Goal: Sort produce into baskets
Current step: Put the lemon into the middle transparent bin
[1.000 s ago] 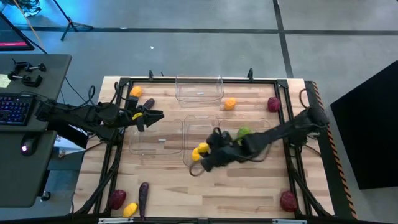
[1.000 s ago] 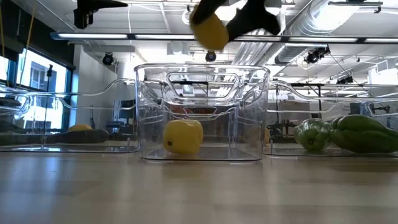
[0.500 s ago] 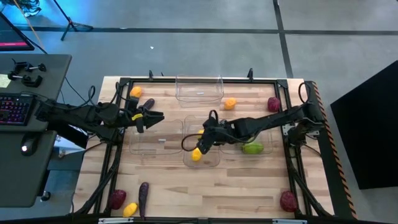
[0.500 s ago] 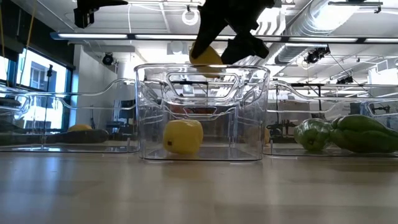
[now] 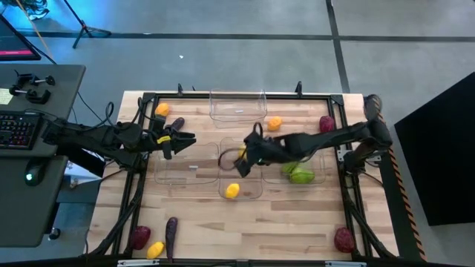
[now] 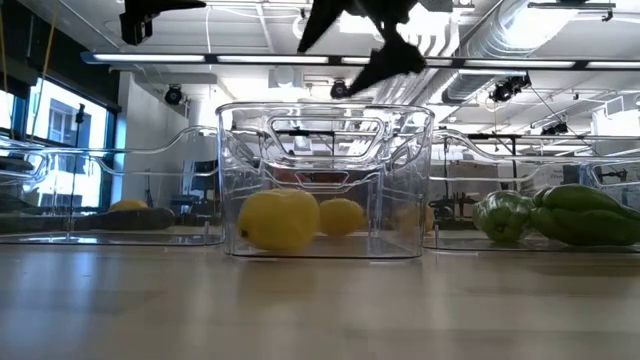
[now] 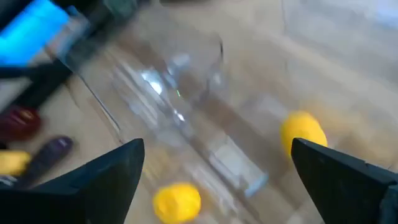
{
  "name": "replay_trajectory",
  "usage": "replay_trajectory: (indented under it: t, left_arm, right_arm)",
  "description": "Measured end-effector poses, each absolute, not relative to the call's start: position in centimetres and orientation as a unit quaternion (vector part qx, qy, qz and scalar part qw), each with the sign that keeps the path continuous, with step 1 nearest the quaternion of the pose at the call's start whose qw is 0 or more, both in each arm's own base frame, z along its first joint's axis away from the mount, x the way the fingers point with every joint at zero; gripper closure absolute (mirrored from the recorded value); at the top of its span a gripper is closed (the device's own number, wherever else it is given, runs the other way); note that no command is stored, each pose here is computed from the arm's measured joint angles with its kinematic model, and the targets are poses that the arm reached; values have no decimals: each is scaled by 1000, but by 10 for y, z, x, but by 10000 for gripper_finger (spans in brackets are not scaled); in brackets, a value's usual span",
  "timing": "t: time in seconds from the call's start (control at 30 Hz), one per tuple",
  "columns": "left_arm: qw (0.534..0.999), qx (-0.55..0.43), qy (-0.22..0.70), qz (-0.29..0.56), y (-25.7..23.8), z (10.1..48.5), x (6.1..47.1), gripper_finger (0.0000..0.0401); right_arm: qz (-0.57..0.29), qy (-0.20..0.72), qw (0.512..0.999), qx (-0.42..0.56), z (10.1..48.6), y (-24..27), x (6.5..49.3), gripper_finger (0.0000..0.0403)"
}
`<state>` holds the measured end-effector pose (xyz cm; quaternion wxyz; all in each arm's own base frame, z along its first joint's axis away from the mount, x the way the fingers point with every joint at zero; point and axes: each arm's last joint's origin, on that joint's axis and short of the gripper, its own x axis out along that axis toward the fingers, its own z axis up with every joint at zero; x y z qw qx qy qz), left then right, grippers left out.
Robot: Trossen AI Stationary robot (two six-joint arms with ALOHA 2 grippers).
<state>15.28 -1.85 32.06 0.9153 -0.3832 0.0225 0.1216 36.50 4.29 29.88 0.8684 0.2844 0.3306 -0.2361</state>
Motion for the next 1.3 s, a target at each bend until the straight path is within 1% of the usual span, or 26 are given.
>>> replay_trajectory:
  t: [0.13,0.2,0.27,0.33,0.43,0.5,0.6,0.67,0.73,0.9,1.0,1.1,1.17,1.3]
  left_arm:
    - [914,-392,13,109,-19,323,154,183]
    - [918,-391,6,67,-21,328,156,183]
    - [923,-385,16,21,-25,331,158,183]
    - [920,-389,43,-13,-29,334,163,183]
    - [902,-404,146,-44,-40,328,172,183]
    - [877,-410,244,-55,-53,321,180,183]
    - [819,-406,402,-59,-81,305,187,183]
    - [776,-393,491,-37,-103,292,189,183]
    - [738,-380,558,-3,-125,277,188,183]
    - [665,-384,636,73,-181,244,182,183]
    - [607,-383,687,118,-207,223,171,183]
    - [555,-378,728,141,-229,209,162,183]
    - [537,-377,740,152,-241,204,157,183]
    - [530,-381,742,152,-257,200,158,183]
  right_arm:
    - [-235,282,894,256,341,37,344,11]
    - [-248,269,898,245,356,36,327,11]
    - [-266,273,892,244,365,36,311,11]
    - [-277,293,882,243,370,36,293,11]
    - [-316,323,860,237,371,42,267,11]
    - [-347,342,843,227,370,46,250,11]
    - [-384,350,825,221,370,51,233,11]
    - [-400,348,820,215,369,53,227,11]
    - [-407,350,818,207,368,56,223,11]
    - [-401,360,821,191,367,59,223,11]
    - [-396,366,823,178,367,58,223,11]
    - [-389,373,826,163,367,58,223,11]
    - [-386,377,827,156,367,58,223,11]
    - [-385,378,828,155,367,58,223,11]
